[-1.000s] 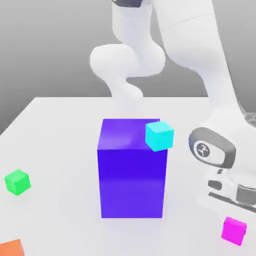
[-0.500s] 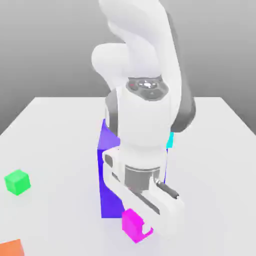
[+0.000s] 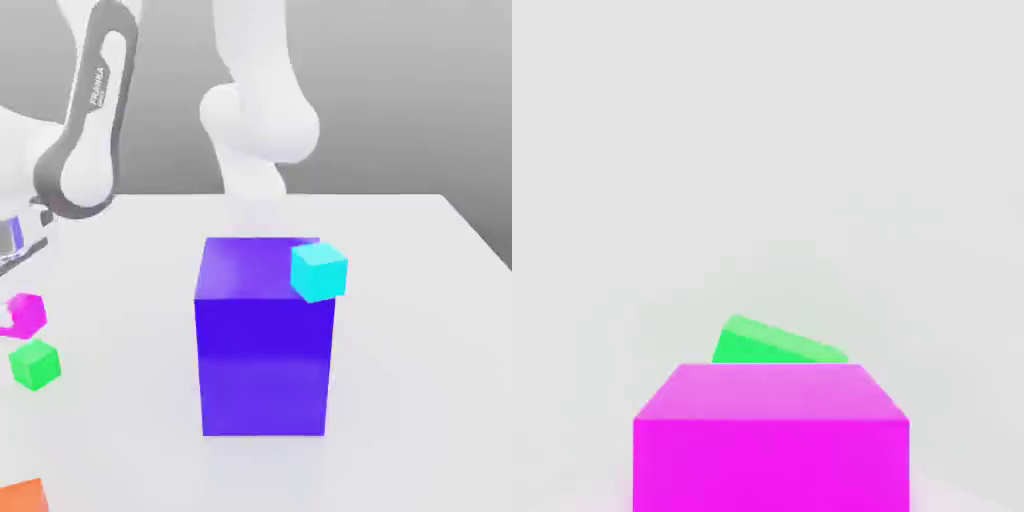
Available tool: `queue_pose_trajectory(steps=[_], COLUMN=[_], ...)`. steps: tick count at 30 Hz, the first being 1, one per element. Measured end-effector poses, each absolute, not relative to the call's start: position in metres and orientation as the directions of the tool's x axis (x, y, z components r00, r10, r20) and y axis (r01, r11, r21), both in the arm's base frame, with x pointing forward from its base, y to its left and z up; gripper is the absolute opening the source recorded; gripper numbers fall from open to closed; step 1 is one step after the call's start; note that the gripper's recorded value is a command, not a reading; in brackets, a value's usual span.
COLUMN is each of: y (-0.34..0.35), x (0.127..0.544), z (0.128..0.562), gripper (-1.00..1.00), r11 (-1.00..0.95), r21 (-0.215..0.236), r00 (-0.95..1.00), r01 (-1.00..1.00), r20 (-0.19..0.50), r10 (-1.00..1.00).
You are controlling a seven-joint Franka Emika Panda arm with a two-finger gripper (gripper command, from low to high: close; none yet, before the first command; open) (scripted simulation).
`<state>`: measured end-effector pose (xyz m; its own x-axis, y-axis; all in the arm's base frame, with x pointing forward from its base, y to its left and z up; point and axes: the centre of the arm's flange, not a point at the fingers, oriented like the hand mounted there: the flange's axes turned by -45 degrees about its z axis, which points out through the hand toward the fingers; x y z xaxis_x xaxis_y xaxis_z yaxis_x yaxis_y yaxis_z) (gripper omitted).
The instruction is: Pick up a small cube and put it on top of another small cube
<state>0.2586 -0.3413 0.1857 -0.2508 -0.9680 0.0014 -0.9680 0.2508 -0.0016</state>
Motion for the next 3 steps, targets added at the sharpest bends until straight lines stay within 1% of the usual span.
queue_pose_trajectory(steps=[3], y=[-0.3413], x=[0.2586], z=[0.1857], gripper=[1.0], r11=[0.251], r21=[-0.002], r00=[-0.251], r01=[-0.968], r20=[0.001], r10=[-0.968])
